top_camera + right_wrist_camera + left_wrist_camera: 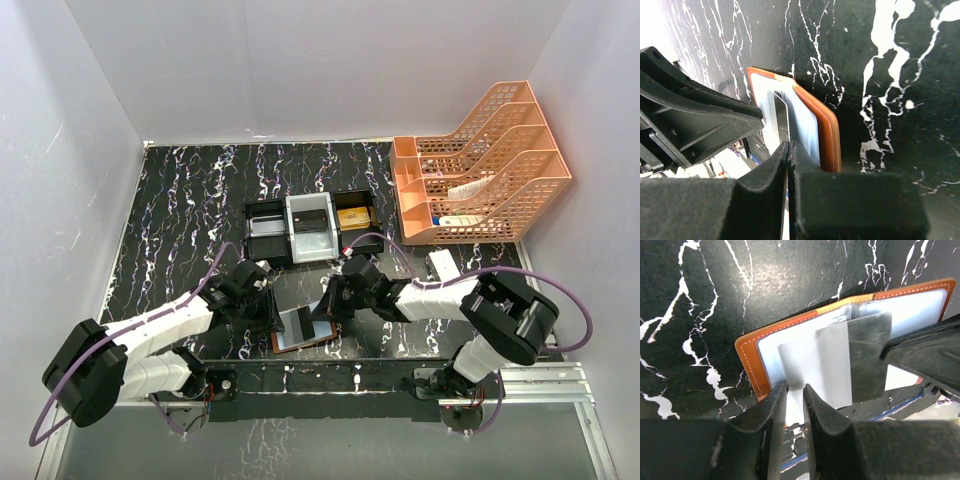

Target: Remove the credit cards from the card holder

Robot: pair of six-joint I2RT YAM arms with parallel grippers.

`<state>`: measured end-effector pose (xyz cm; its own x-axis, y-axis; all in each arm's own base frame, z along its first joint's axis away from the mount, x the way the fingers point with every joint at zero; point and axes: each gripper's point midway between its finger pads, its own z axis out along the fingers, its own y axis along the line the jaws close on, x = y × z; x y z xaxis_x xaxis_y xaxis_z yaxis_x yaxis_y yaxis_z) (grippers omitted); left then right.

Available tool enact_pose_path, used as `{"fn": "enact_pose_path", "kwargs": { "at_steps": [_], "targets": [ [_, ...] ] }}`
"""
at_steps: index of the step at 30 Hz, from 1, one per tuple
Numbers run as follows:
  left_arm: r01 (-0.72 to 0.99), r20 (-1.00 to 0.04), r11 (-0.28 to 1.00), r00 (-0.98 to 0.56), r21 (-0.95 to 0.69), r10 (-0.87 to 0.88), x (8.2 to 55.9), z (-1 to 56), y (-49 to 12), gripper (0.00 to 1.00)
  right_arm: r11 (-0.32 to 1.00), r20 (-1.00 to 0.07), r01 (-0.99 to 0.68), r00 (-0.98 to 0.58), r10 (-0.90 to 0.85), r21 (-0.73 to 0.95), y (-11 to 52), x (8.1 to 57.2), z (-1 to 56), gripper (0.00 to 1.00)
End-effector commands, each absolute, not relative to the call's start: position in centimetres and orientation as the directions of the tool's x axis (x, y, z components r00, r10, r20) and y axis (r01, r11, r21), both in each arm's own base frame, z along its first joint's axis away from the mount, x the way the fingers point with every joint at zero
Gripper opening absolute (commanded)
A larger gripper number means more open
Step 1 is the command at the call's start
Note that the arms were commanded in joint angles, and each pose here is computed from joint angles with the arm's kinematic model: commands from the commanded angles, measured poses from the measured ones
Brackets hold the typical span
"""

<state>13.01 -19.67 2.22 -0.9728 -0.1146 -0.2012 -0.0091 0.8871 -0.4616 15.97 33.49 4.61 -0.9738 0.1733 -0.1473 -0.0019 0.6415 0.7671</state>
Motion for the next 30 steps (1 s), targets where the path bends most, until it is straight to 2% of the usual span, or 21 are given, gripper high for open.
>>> {"fn": "enact_pose_path", "kwargs": {
  "at_steps": [1, 10, 15, 22, 30],
  "targets": [
    [-0.028, -0.178, 0.918, -0.978, -0.395, -0.106, 11.6, 1.2, -17.8, 0.2, 0.614, -0.176, -0.026, -0.967, 0.185, 0.789, 33.0, 16.9, 5.8, 0.0],
    [0.053, -0.277, 0.841, -0.954, -0.538, -0.117, 14.9, 6.6, -21.8, 0.35, 0.604, -0.166, -0.037, -0.973, 0.159, 0.796, 34.1, 17.5, 5.7, 0.0],
    [0.092, -0.286, 0.782, -0.952, -0.617, -0.113, 15.4, 8.4, -23.8, 0.39, 0.626, -0.174, -0.037, -0.972, 0.16, 0.779, 33.8, 17.5, 5.2, 0.0],
    [0.051, -0.203, 0.801, -0.975, -0.596, -0.089, 13.9, 5.0, -23.3, 0.3, 0.64, -0.152, -0.006, -0.973, 0.173, 0.768, 33.1, 17.1, 4.4, 0.0],
    [-0.009, -0.123, 0.879, -0.989, -0.477, -0.077, 12.1, 1.4, -20.7, 0.2, 0.617, -0.126, 0.006, -0.977, 0.17, 0.787, 33.6, 16.9, 4.5, 0.0]
  ]
}}
